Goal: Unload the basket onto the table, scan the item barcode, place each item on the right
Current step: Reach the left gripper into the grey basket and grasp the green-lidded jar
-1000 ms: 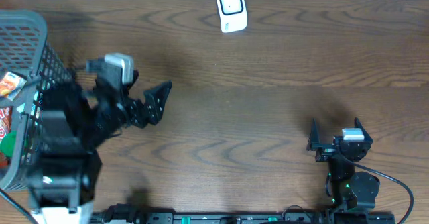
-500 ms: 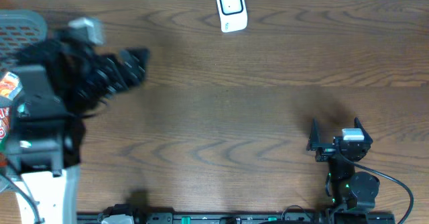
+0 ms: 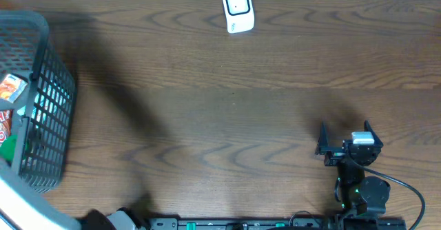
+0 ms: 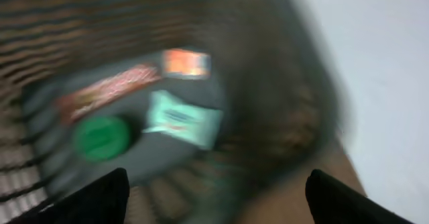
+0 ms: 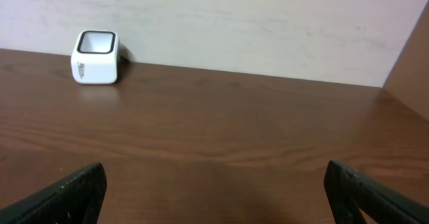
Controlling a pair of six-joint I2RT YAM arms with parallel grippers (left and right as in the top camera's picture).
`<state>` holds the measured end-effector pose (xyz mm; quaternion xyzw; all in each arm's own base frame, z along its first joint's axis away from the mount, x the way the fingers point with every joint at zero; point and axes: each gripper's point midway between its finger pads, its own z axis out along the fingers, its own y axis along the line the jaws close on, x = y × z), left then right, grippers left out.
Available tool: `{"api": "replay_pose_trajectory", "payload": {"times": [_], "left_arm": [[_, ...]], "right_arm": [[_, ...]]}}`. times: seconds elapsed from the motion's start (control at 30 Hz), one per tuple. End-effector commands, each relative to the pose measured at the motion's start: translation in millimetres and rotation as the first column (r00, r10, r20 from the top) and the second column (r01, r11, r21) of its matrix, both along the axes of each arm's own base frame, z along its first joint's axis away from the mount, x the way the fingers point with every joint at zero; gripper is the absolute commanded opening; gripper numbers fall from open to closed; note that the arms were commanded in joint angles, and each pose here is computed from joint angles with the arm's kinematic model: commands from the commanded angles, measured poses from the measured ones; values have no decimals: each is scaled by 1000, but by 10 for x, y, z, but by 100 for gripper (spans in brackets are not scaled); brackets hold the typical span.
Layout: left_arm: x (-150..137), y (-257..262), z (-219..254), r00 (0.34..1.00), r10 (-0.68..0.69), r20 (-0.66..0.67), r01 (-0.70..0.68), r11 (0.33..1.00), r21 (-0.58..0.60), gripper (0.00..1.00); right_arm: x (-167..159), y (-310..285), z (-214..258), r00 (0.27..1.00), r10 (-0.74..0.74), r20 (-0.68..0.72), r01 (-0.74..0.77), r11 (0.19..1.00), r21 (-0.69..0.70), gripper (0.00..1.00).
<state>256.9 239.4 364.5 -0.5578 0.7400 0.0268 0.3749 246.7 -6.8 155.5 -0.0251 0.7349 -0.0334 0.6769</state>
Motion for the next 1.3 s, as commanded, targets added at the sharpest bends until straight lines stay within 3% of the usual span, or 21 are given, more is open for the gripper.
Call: {"api": "replay_pose_trajectory", "payload": {"times": [0.0,0.3,0.57,0.8,1.1,1.27], "left_arm": [[-285,315,-234,978,198,-65,-203,976,-79,84],[-433,329,-1185,920,174,-350,-284,913,-293,84],[-505,382,-1909,856,140,-498,-341,877,-339,84],[-560,392,-2217,834,140,-533,-358,874,-329,84],[-615,595,-2265,805,206,-556,-384,896,-225,85],[-573,647,-2362,803,204,-560,-385,895,-227,85]], "right_arm": [[-1,-14,-13,1000,-8,-4,8,1000,11,99],[-1,-14,-13,1000,-8,-4,8,1000,11,99],[-1,-14,-13,1000,-8,-4,8,1000,11,99],[-1,-14,-13,1000,-8,-4,8,1000,11,99],[-1,-14,-13,1000,-8,-4,8,1000,11,99],[-1,-14,-13,1000,-8,-4,8,1000,11,99]]}}
